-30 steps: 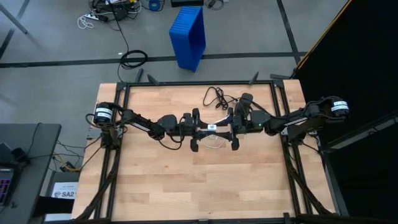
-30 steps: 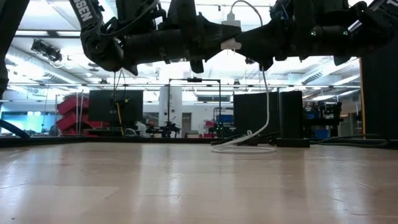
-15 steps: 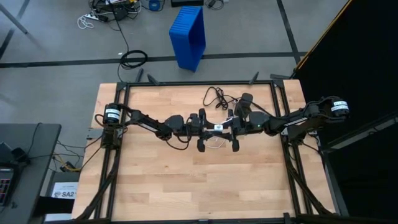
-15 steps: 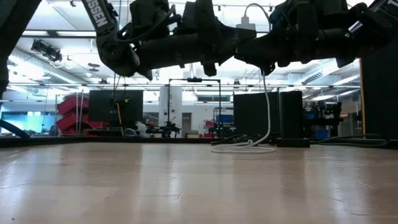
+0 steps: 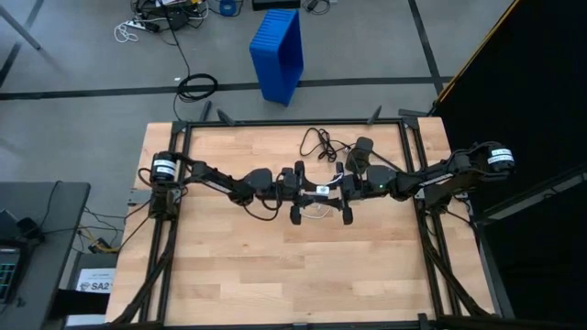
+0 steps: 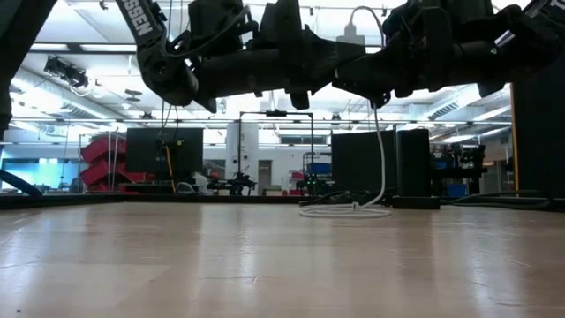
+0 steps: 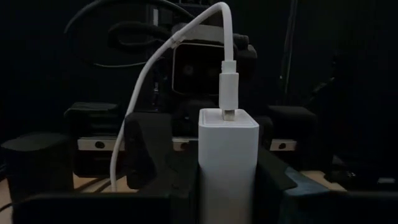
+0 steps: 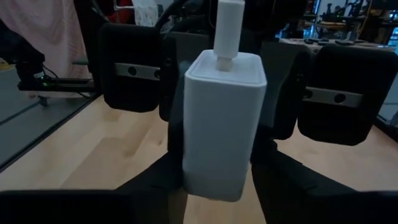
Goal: Insert USB
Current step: Insert the white charger cable into the white charger adapter
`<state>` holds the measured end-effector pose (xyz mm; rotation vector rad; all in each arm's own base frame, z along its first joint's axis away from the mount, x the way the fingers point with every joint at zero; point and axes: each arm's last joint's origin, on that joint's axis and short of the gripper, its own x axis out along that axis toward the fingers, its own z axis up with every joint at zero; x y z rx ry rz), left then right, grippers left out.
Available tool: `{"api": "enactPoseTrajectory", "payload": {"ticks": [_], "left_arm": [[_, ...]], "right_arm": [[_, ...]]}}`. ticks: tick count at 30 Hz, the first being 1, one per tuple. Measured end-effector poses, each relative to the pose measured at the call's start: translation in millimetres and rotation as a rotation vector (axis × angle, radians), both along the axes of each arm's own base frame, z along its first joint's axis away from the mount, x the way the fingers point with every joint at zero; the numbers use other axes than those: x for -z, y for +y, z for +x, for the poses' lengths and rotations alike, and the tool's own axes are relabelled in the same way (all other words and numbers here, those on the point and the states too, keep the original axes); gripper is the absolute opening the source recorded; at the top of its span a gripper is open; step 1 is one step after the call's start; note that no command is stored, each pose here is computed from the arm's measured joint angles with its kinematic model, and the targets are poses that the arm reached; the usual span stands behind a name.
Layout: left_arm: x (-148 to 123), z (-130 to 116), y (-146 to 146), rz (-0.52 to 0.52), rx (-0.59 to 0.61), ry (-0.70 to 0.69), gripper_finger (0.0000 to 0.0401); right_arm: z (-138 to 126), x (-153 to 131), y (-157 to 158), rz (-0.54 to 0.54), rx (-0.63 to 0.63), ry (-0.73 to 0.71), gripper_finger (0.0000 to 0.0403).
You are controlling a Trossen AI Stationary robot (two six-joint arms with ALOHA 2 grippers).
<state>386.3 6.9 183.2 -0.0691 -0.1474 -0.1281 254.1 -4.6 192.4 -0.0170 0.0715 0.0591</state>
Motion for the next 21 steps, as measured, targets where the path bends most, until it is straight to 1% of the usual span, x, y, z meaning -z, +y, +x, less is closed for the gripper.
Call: {"api": "enactPoseTrajectory", "payload": {"ticks": [3, 7, 9, 13, 16, 18, 21], "left_arm": [[0.6, 0.0, -0.1, 0.001, 0.004, 0.006, 0.007], [2.2, -0.1, 1.3, -0.005, -0.022, 0.014, 0.007], [2.4, 0.0, 2.2, -0.012, -0.042, 0.016, 0.0083], [2.8, 0.0, 2.3, -0.04, -0.031, 0.02, 0.0142], [0.8, -0.6, 3.6, -0.061, -0.03, 0.021, 0.0175], [-0.9, -1.1, 4.5, -0.061, -0.024, 0.019, 0.0185], [-2.9, -1.6, 5.2, -0.061, -0.024, 0.016, 0.0189]], "right_arm": [[0.0, 0.1, 0.0, -0.01, -0.001, 0.001, 0.0122], [-0.1, 1.7, -1.1, -0.027, 0.027, 0.016, 0.0071], [-0.2, 2.2, -1.4, -0.032, 0.027, 0.021, 0.0071], [-0.2, 2.8, -0.9, -0.04, 0.01, 0.029, 0.0071], [-0.4, 3.3, -1.6, -0.04, 0.017, 0.035, 0.0071], [-0.3, 2.9, -2.2, -0.04, 0.022, 0.035, 0.0071], [-0.1, 2.0, -2.2, -0.039, 0.022, 0.031, 0.0071]]}}
